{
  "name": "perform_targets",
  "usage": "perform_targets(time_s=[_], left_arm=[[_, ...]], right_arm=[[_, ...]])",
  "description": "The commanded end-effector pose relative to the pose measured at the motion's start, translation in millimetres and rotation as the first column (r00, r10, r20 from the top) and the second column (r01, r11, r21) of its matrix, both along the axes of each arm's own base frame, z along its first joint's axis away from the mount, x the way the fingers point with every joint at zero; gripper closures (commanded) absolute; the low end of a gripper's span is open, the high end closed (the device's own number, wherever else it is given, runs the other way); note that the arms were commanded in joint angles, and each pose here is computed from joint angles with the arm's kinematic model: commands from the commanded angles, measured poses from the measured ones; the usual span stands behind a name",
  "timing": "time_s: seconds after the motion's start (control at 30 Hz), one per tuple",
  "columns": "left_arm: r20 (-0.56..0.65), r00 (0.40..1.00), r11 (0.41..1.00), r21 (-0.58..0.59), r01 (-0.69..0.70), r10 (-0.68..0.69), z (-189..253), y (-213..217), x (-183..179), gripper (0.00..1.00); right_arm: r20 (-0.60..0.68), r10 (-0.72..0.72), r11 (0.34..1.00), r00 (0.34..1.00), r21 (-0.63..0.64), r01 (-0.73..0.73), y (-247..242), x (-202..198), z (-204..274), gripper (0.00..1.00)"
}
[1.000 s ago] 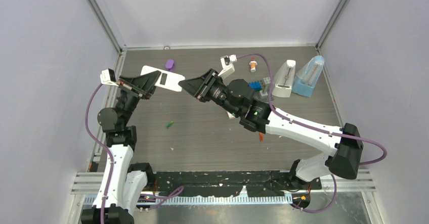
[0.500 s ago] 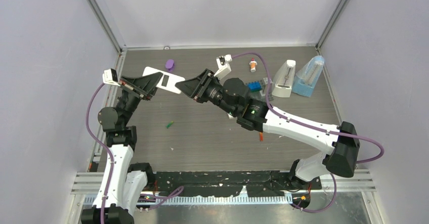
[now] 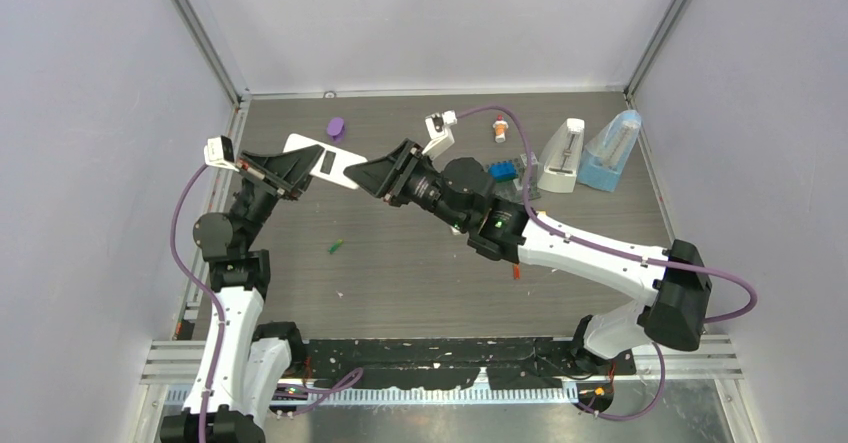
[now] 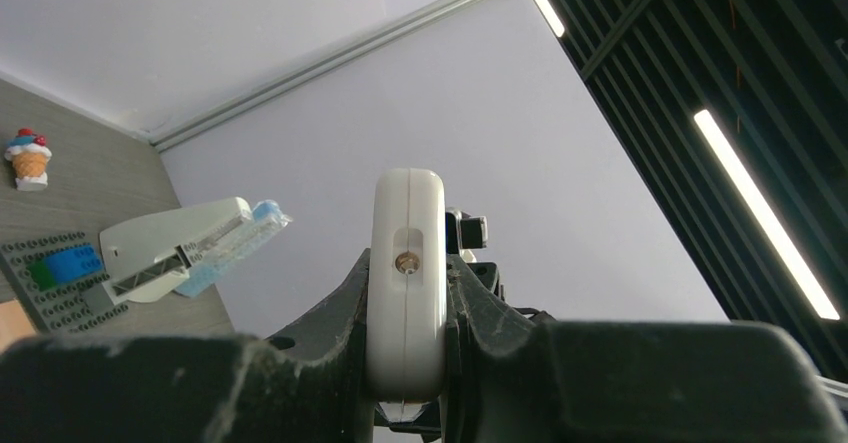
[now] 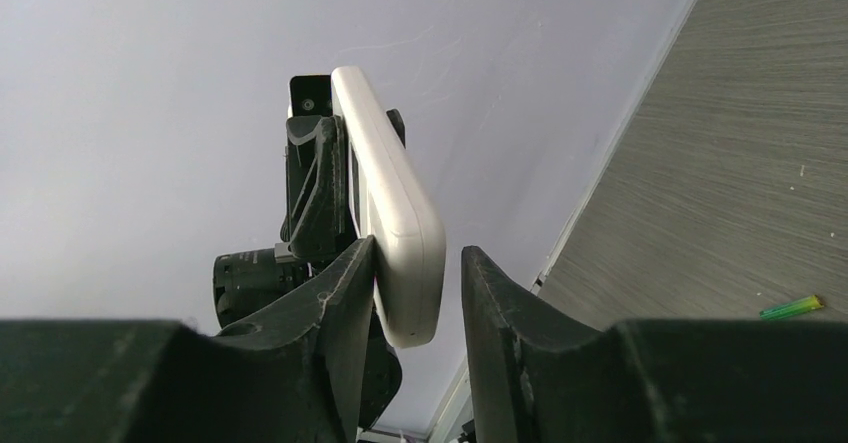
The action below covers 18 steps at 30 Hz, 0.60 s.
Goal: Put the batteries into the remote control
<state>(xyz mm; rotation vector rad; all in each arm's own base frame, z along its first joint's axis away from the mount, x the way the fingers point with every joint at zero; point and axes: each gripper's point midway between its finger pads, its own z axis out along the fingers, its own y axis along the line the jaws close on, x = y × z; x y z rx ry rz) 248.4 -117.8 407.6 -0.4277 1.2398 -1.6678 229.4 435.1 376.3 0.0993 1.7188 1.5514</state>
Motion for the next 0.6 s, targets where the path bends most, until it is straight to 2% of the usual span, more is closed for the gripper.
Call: perform_targets(time_s=[0.0, 0.2, 0.37, 0.5, 0.57], left_arm=[[0.278, 0.951, 0.991, 0.048, 0.129, -0.137, 60.9, -21.0, -72.4, 1.0], [0.213, 0.972, 0.989, 0.134, 0.068, -0.096, 39.4, -22.8, -57.4, 1.0], [0.187, 0.973, 0.979, 0.178, 0.103, -0.137, 30.1, -28.4, -58.7, 1.0], [0.154, 0.965, 0.954, 0.247, 0.172, -0.214, 19.0, -37.2, -64.1, 1.0], [0.15, 0.952, 0.934, 0.286, 0.215, -0.265, 15.7, -41.9, -71.0, 1.0]], right_arm=[[-0.086, 0.0, 0.956, 0.996, -0.291, -0.025, -2.8, 1.6, -100.3, 0.55], [-0.017, 0.041, 0.968, 0.999, -0.247, -0.044, -25.4, -5.6, -69.7, 0.34], [0.074, 0.121, 0.961, 0.99, -0.258, -0.099, -55.7, -23.2, -46.8, 0.17], [0.198, 0.199, 0.94, 0.96, -0.315, -0.13, -76.1, -43.5, -30.6, 0.11], [0.233, 0.259, 0.914, 0.937, -0.374, -0.16, -79.6, -52.1, -38.4, 0.1]])
